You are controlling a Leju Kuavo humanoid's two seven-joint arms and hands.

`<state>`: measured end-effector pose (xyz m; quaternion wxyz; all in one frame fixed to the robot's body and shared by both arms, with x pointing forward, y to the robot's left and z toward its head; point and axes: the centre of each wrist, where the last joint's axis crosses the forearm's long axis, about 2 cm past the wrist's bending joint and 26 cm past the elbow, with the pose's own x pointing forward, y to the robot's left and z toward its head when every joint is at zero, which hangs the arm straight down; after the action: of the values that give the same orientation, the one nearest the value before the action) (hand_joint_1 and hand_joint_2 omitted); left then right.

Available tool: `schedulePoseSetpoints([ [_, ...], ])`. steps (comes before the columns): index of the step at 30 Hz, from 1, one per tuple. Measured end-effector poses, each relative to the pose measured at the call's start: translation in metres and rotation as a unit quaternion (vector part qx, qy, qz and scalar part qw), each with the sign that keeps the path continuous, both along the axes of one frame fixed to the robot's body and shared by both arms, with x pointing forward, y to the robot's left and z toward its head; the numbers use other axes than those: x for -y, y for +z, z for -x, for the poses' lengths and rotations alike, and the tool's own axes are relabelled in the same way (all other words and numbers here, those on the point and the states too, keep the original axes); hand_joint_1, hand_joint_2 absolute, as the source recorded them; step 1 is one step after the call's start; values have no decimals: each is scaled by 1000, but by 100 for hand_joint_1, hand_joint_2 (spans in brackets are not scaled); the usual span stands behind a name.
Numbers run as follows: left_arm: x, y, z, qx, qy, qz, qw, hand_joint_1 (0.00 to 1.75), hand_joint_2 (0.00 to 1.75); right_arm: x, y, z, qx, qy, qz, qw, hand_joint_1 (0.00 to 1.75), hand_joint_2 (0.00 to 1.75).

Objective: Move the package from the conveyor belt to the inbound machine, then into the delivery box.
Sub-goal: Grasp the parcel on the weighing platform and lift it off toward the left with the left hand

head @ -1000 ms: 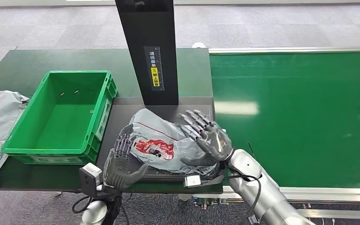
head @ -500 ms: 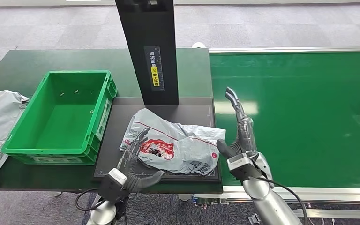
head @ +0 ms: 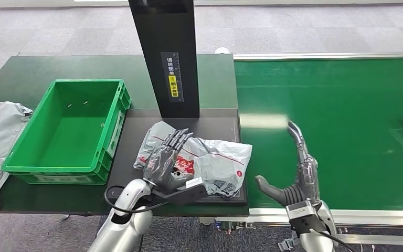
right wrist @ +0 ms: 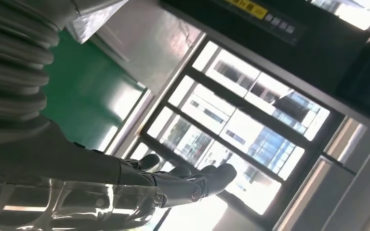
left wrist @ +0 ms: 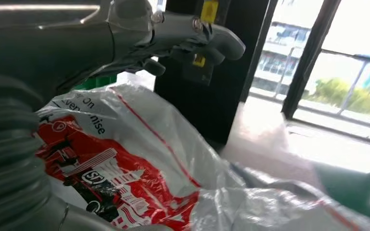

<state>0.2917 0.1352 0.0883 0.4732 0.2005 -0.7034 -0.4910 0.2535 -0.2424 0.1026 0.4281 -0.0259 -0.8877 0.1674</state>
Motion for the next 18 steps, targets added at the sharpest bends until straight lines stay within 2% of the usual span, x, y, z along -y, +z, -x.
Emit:
schedulePoseSetpoints([
  [5,-2,-6,-23,-63,10,-85,994,0,175,7,-3,3,-3,-41,19,999,0,175],
  [12,-7,-15,-42,-145,7,-142,979,1,175,9,-5,1,-6,-61,18,998,0,175],
  [16,-7,-17,-46,-165,6,-154,974,32,175,8,-5,-1,-5,-64,16,998,0,175],
  [18,-7,-18,-47,-171,4,-158,972,105,175,7,-5,-1,-4,-68,17,998,0,175],
])
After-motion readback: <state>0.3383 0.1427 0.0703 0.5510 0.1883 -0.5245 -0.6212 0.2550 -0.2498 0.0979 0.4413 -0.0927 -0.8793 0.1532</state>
